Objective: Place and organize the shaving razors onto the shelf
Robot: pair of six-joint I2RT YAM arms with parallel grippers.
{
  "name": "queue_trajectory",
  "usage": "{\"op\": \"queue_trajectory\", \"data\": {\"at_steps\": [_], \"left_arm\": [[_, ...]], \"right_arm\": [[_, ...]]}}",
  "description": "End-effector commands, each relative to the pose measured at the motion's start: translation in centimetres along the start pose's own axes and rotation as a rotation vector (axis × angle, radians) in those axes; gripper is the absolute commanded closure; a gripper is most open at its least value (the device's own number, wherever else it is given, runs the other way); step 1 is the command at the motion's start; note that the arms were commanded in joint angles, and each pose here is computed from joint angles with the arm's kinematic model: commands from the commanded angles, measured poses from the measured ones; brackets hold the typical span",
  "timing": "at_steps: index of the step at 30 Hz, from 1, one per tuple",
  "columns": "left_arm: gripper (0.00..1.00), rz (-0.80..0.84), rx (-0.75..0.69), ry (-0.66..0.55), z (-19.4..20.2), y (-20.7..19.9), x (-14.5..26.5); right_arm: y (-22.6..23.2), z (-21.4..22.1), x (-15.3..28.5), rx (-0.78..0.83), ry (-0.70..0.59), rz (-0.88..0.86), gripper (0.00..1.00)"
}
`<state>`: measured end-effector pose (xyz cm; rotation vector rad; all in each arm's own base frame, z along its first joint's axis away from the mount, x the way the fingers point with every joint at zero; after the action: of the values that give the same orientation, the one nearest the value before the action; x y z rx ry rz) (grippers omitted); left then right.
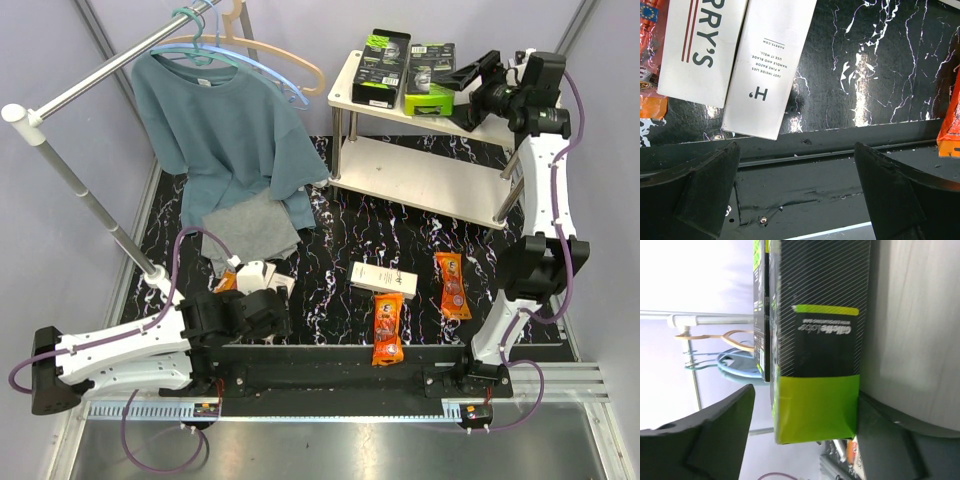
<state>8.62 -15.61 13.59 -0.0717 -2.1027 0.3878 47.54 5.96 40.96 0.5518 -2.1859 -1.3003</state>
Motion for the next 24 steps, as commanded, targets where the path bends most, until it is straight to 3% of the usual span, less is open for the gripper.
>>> {"op": "queue_trajectory", "data": {"at_steps": [1,14,24], "left_arm": [[0.01,0.051,0.027,-0.021,-0.5,-0.9,0.5],[0.01,0.045,0.030,-0.020,-0.4,-0.7,0.4],[0.01,0.045,0.035,-0.020,-0.4,-0.7,0.3]], "right_arm": [[1.2,0.8,2.0,0.107,-0.002,0.067,0.09],[0.2,-0.2,4.4,0.257,-0.067,0.300,0.05],[-1.1,-1.8,2.2,0.232,-0.101,0.294,0.24]]}}
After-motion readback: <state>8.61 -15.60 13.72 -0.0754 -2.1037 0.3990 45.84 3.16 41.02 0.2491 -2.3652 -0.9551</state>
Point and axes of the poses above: each gripper's point midway between its finger pads, its own x axis back along the fingers, its own y axis along the line the jaws close on, z = x × y, the point moved 4 cm from there along x, back along the fingers, and after that the axes turned 8 degrees about x, right-handed, at the moved point
